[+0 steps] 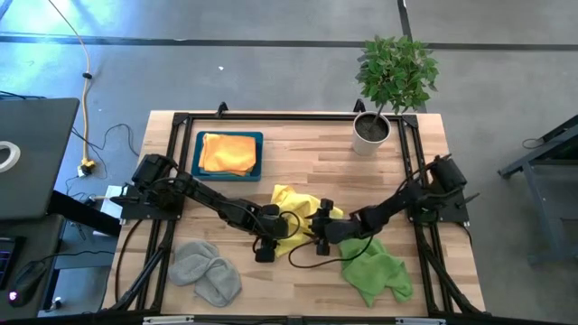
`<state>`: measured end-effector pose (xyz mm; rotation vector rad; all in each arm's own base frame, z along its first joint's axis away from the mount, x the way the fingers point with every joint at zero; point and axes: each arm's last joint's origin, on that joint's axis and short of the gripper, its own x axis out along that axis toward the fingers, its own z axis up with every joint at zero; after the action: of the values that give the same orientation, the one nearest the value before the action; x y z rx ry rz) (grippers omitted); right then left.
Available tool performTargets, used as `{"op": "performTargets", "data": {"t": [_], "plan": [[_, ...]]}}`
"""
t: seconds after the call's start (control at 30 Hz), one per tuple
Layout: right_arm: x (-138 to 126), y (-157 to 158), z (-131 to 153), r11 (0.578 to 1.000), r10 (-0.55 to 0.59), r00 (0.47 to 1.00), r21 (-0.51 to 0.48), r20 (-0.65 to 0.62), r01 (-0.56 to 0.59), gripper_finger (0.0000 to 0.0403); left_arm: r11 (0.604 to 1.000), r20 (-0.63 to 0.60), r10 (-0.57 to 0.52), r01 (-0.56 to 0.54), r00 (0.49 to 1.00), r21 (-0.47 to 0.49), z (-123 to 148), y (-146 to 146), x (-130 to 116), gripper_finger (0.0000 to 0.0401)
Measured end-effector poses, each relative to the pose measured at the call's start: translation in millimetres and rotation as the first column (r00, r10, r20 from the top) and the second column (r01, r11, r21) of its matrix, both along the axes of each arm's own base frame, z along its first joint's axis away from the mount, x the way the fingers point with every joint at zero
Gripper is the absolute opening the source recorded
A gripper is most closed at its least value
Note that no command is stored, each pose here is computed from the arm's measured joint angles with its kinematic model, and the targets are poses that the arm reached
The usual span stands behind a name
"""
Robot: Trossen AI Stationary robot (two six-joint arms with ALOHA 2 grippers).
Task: Fold microfiber towels
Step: Fold the yellow microfiber cloth
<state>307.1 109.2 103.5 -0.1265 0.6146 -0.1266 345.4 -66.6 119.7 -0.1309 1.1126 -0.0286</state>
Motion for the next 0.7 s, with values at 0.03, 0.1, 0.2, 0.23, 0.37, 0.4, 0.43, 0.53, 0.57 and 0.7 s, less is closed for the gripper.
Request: {"op": "performTargets", "data": {"t": [0.03, 0.1, 0.2, 0.23, 0.37, 0.4, 0.43, 0.53, 0.57, 0.7], "plan": [[0.2, 0.4, -1.8, 1.000, 0.001, 1.000, 0.000, -0.002, -0.001, 0.0227, 1.000, 0.000, 0.000, 0.000, 1.000, 0.000, 0.0, 0.0, 0.0, 0.0138], [0.4, 0.3, -4.6, 1.000, 0.001, 1.000, -0.004, -0.008, -0.001, 0.0214, 1.000, 0.000, -0.001, 0.001, 1.000, 0.001, 0.0, 0.0, 0.0, 0.0138], [0.4, 0.3, -5.1, 1.000, -0.001, 1.000, -0.004, -0.009, 0.001, 0.0189, 1.000, 0.000, -0.002, 0.002, 1.000, 0.001, 0.0, 0.0, 0.0, 0.0138], [0.6, 0.2, -4.9, 1.000, -0.001, 1.000, -0.003, -0.006, 0.001, 0.0179, 1.000, 0.000, -0.002, 0.002, 1.000, 0.001, 0.0, 0.0, 0.0, 0.0138], [0.7, 0.4, -4.7, 1.000, -0.003, 1.000, 0.001, -0.003, 0.003, 0.0135, 1.000, 0.000, -0.002, 0.002, 1.000, 0.001, -0.1, 0.0, -0.1, 0.0138], [0.6, 0.3, -4.9, 1.000, -0.008, 1.000, 0.008, -0.003, 0.008, 0.0122, 1.000, 0.000, -0.002, 0.002, 1.000, 0.001, -0.1, 0.0, -0.1, 0.0138], [0.7, 0.3, -4.8, 1.000, -0.012, 1.000, 0.013, -0.002, 0.012, 0.0110, 1.000, 0.000, -0.002, 0.002, 1.000, 0.001, -0.1, 0.0, -0.1, 0.0138], [0.6, -0.1, -5.1, 1.000, -0.015, 1.000, 0.015, -0.004, 0.016, 0.0069, 1.000, 0.000, -0.002, 0.002, 1.000, 0.001, -0.2, -0.1, -0.1, 0.0138], [0.5, -0.1, -5.2, 1.000, -0.015, 1.000, 0.014, -0.006, 0.016, 0.0055, 1.000, 0.000, -0.002, 0.002, 1.000, 0.001, -0.2, -0.1, -0.1, 0.0138], [0.5, -0.2, -5.2, 1.000, -0.018, 1.000, 0.012, -0.006, 0.018, 0.0007, 1.000, 0.000, -0.001, 0.001, 1.000, 0.001, -0.2, -0.1, -0.1, 0.0138]]}}
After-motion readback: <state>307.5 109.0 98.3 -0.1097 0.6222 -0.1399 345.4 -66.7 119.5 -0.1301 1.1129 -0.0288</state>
